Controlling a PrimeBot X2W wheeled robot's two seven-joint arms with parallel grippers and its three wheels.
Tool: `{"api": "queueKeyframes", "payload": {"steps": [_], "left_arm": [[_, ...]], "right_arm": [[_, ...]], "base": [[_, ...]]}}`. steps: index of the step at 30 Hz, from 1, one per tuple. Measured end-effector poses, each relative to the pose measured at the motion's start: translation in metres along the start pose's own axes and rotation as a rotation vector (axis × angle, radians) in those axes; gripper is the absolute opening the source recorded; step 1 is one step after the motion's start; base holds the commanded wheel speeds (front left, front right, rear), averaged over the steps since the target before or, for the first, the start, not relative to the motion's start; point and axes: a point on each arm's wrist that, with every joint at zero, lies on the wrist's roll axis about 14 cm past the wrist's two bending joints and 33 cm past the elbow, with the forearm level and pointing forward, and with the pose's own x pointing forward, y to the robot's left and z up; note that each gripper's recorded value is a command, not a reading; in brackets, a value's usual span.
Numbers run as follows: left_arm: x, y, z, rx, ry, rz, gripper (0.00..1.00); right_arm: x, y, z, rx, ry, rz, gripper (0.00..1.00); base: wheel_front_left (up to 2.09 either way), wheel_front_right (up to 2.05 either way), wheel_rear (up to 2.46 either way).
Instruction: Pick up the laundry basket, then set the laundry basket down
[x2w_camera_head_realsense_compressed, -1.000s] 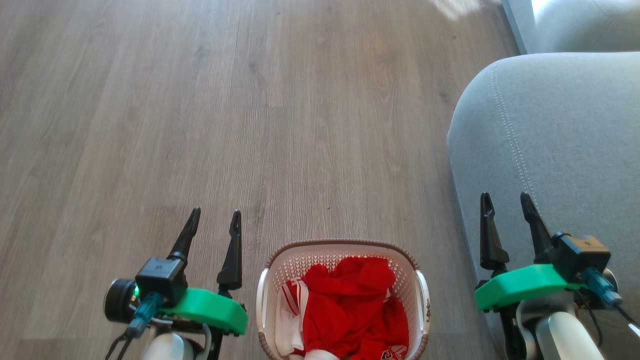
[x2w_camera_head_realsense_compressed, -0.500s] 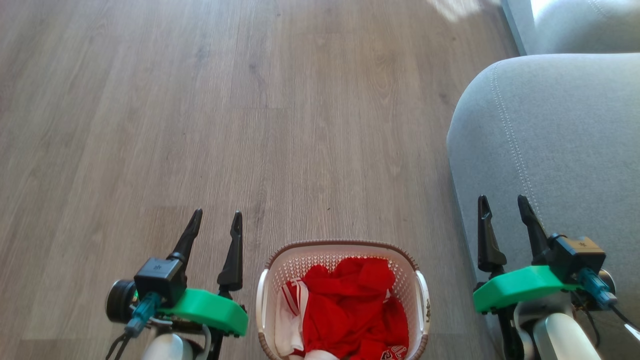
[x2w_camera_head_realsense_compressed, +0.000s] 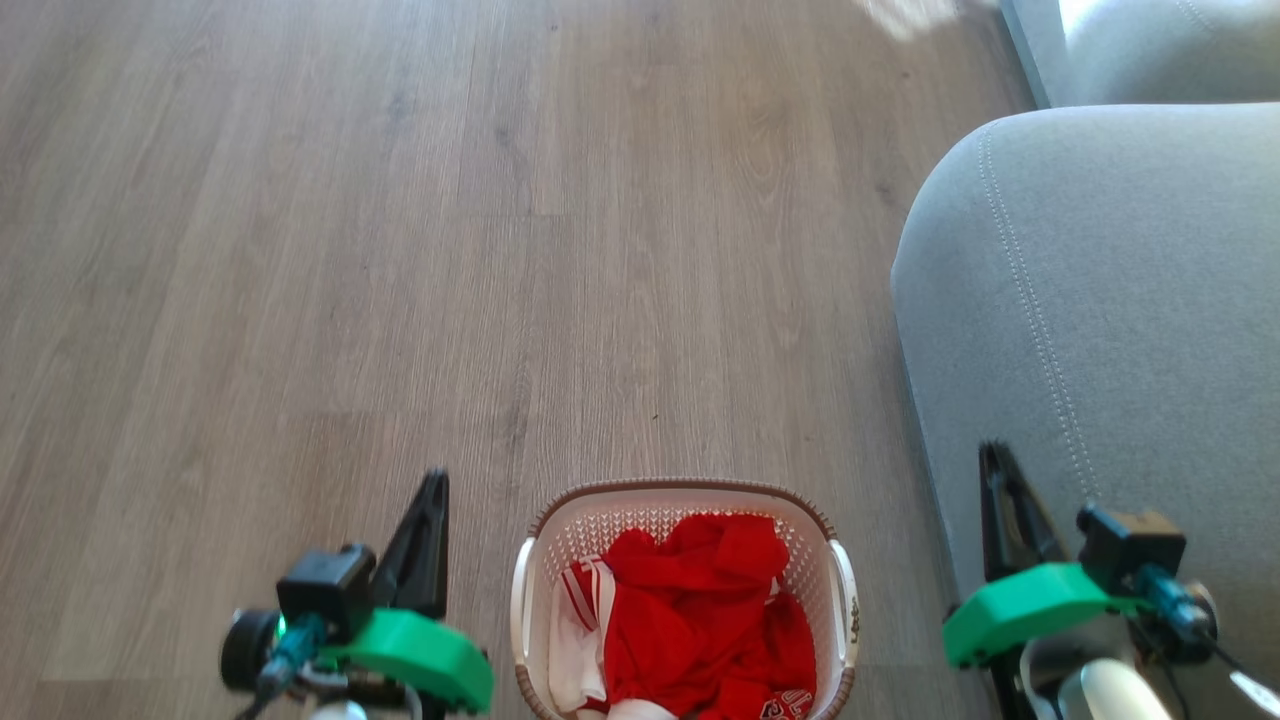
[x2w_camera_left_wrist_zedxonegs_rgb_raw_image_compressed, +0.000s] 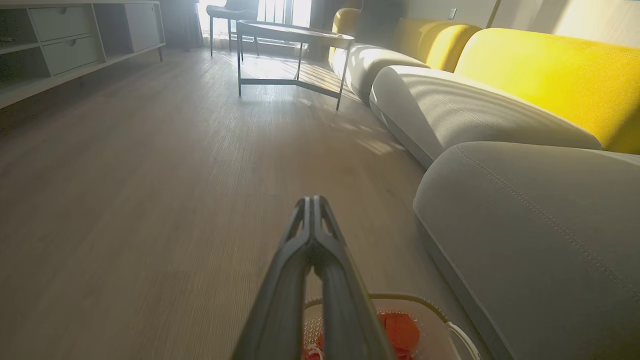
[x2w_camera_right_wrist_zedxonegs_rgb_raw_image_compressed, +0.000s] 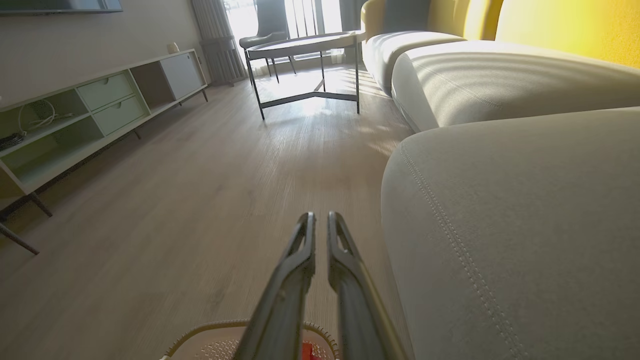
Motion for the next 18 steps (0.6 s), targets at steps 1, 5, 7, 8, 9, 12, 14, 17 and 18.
{"api": "queueKeyframes", "payload": {"steps": [1,5,7,8,9,12,14,17,18], "left_arm": [[-0.004,0.001,-0.006,-0.010,0.020,0.007,0.00],[-0.007,0.004,-0.011,-0.056,0.040,0.023,0.00],[-0.007,0.005,-0.012,-0.078,0.042,0.029,0.00],[-0.007,0.005,-0.012,-0.088,0.046,0.032,0.00],[-0.007,0.006,-0.012,-0.099,0.046,0.034,0.00],[-0.007,0.007,-0.013,-0.122,0.053,0.042,0.00],[-0.007,0.008,-0.014,-0.145,0.055,0.049,0.00],[-0.007,0.010,-0.016,-0.179,0.065,0.055,0.00],[-0.007,0.011,-0.017,-0.190,0.067,0.060,0.00]], "right_arm": [[-0.003,-0.002,-0.006,0.009,0.017,-0.008,0.00],[-0.006,-0.005,-0.009,0.053,0.030,-0.025,0.00],[-0.007,-0.006,-0.010,0.075,0.032,-0.032,0.00],[-0.007,-0.007,-0.010,0.085,0.034,-0.036,0.00],[-0.007,-0.007,-0.010,0.096,0.032,-0.040,0.00],[-0.007,-0.009,-0.010,0.119,0.035,-0.048,0.00],[-0.007,-0.010,-0.010,0.139,0.034,-0.056,0.00],[-0.008,-0.013,-0.011,0.172,0.037,-0.067,0.00],[-0.008,-0.013,-0.010,0.182,0.035,-0.071,0.00]], "base": [[0.00,0.00,0.00],[0.00,0.00,0.00],[0.00,0.00,0.00],[0.00,0.00,0.00],[0.00,0.00,0.00],[0.00,0.00,0.00],[0.00,0.00,0.00],[0.00,0.00,0.00],[0.00,0.00,0.00]]}}
